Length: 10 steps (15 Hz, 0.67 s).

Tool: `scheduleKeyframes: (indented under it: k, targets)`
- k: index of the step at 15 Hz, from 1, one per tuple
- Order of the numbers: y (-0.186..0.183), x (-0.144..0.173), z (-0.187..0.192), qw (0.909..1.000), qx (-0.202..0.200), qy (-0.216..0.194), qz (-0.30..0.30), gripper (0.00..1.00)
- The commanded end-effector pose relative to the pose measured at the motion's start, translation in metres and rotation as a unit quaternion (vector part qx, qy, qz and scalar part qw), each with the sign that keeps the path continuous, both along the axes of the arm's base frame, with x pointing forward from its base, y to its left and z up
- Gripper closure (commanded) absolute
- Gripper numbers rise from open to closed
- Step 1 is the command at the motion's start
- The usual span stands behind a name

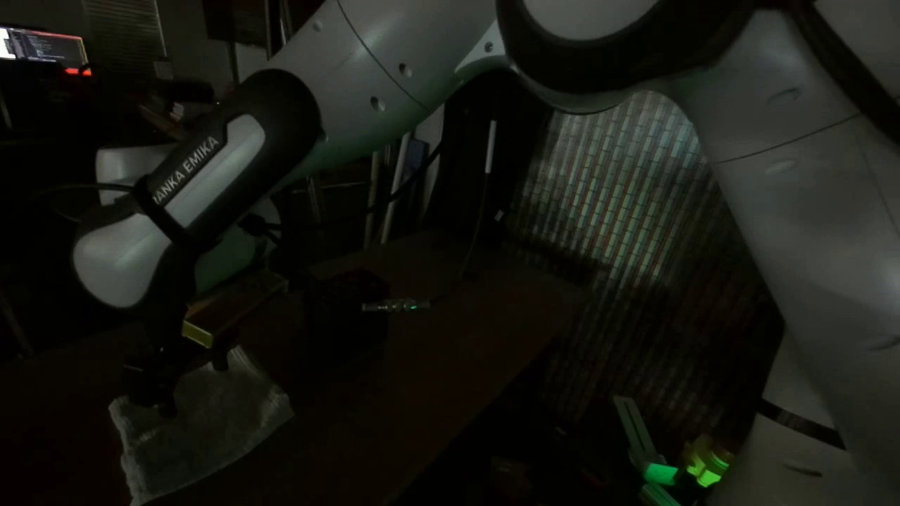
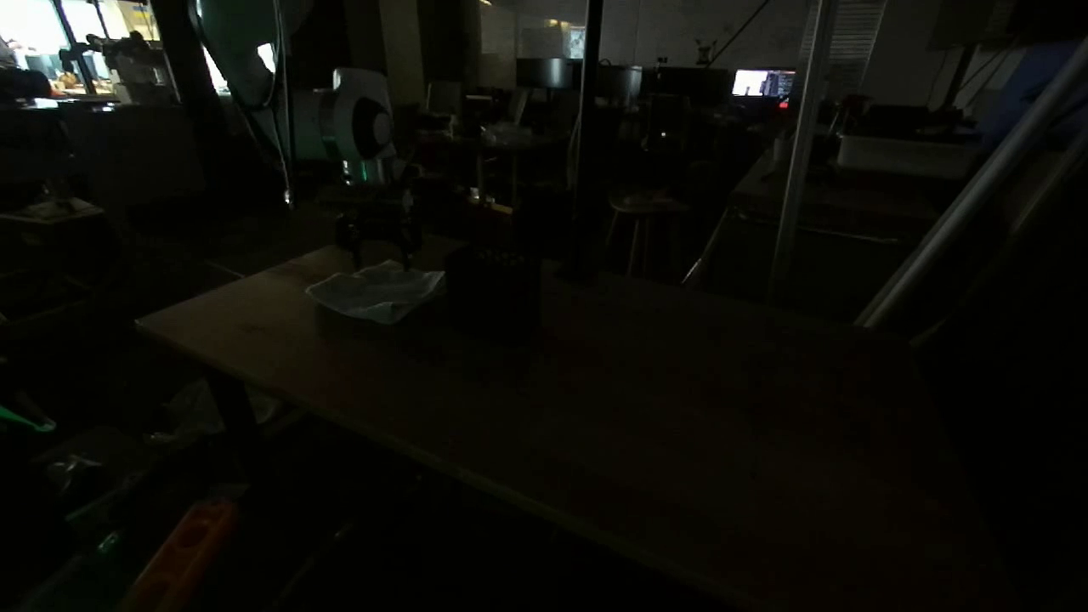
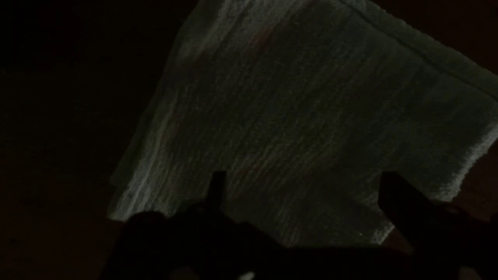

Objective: Put the towel in the box then remove the towel and fold it.

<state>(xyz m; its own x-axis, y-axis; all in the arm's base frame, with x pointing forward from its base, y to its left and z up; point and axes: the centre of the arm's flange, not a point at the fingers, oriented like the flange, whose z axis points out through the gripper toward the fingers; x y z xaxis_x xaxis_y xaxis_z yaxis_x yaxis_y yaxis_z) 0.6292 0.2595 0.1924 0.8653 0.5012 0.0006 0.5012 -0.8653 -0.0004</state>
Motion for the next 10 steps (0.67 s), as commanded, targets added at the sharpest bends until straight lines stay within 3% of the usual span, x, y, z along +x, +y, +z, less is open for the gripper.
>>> scheduleKeyframes:
  k: [1, 5, 8, 9, 10]
  targets:
    - [-0.010, 0.010, -0.033, 0.9998, 0.017, -0.004, 0.000, 0.00]
    - [-0.010, 0.002, -0.066, 0.9992, 0.031, 0.020, -0.013, 0.00]
    - [0.002, -0.008, -0.067, 0.9980, 0.050, 0.033, -0.020, 0.00]
    - [0.008, -0.013, -0.064, 0.9972, 0.059, 0.040, -0.025, 0.25]
    - [0.014, -0.017, -0.062, 0.9964, 0.067, 0.044, -0.026, 0.26]
